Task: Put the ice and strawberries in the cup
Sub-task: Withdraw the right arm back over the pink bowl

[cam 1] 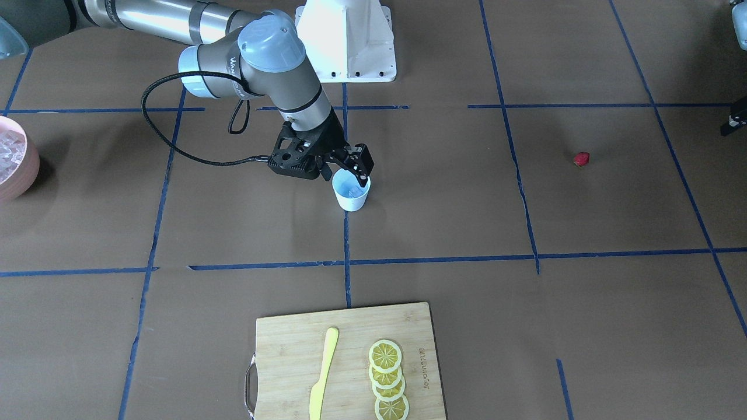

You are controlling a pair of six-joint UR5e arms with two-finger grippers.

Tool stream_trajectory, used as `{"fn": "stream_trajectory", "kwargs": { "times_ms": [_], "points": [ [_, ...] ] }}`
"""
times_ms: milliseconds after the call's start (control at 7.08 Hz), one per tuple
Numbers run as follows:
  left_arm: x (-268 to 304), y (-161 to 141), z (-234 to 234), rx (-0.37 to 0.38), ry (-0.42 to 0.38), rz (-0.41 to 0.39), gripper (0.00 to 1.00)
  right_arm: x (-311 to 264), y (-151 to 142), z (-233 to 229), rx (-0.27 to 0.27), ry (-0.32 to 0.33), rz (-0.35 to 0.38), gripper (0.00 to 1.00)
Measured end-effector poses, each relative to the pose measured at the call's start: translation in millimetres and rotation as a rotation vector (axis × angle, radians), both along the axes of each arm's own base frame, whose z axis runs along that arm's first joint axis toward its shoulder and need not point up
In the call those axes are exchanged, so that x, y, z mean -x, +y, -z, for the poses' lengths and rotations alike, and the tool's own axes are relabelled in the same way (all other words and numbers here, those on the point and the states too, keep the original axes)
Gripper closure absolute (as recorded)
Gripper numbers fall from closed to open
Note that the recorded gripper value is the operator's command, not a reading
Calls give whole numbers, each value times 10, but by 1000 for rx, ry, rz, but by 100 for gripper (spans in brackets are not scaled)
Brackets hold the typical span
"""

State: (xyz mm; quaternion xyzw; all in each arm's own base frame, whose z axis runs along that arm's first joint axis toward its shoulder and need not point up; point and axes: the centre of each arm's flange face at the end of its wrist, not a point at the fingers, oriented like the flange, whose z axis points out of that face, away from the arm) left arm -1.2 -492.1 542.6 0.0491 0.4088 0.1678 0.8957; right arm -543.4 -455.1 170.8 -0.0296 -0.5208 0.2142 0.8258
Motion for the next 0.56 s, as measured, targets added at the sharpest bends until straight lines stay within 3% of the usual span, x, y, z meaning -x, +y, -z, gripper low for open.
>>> {"fn": "stream_trajectory", "kwargs": {
  "times_ms": [282, 565],
  "points": [
    [-1, -2, -22, 3, -1, -1, 0, -515, -217, -177, 25, -12, -9, 17],
    [-1, -3, -36, 5, -2, -2, 0, -1681, -379, -828, 11, -1, 19, 16]
  ]
}}
